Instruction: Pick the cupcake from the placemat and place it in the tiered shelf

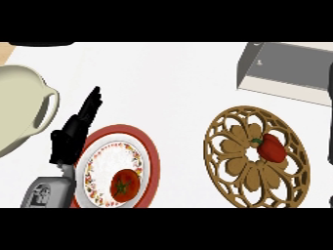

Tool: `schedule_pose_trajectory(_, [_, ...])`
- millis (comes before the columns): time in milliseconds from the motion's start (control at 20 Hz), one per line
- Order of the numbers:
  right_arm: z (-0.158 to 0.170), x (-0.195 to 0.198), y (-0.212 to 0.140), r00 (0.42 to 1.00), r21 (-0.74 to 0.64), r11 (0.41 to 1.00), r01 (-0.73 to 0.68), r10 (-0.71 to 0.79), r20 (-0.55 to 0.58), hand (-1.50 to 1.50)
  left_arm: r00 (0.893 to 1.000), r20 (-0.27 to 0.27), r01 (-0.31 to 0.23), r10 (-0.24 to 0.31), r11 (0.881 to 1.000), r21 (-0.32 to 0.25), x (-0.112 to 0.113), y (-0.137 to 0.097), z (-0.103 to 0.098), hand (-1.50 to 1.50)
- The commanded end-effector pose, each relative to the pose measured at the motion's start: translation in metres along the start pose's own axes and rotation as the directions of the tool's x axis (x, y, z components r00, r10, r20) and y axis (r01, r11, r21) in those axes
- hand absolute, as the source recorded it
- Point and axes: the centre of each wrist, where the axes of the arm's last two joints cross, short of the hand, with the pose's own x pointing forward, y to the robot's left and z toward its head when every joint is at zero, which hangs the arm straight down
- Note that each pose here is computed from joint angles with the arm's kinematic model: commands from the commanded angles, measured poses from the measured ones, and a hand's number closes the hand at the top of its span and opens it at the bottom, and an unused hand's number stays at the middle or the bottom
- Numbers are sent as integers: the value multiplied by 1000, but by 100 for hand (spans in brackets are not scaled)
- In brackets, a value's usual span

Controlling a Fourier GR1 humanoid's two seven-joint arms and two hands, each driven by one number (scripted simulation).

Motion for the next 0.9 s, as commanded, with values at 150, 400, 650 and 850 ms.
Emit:
schedule_pose_trajectory(150, [-19, -10, 39, 998, -54, 998, -45, 47, 30, 150, 1000, 0, -10, 10, 1000, -13, 4, 1, 6, 0])
schedule_pose_trajectory(400, [-18, -35, 62, 979, -90, 983, -161, 171, 109, 150, 1000, -1, -1, 1, 1000, -1, -2, 2, -7, 0])
schedule_pose_trajectory(650, [-59, -46, 73, 986, -95, 991, -99, 111, 126, 150, 1000, 14, 14, -13, 1000, -4, -12, -10, 2, 0])
schedule_pose_trajectory(850, [-61, -49, 67, 984, -139, 975, 176, -169, 61, 150, 1000, 19, 11, -11, 1000, -7, 1, 5, -2, 0])
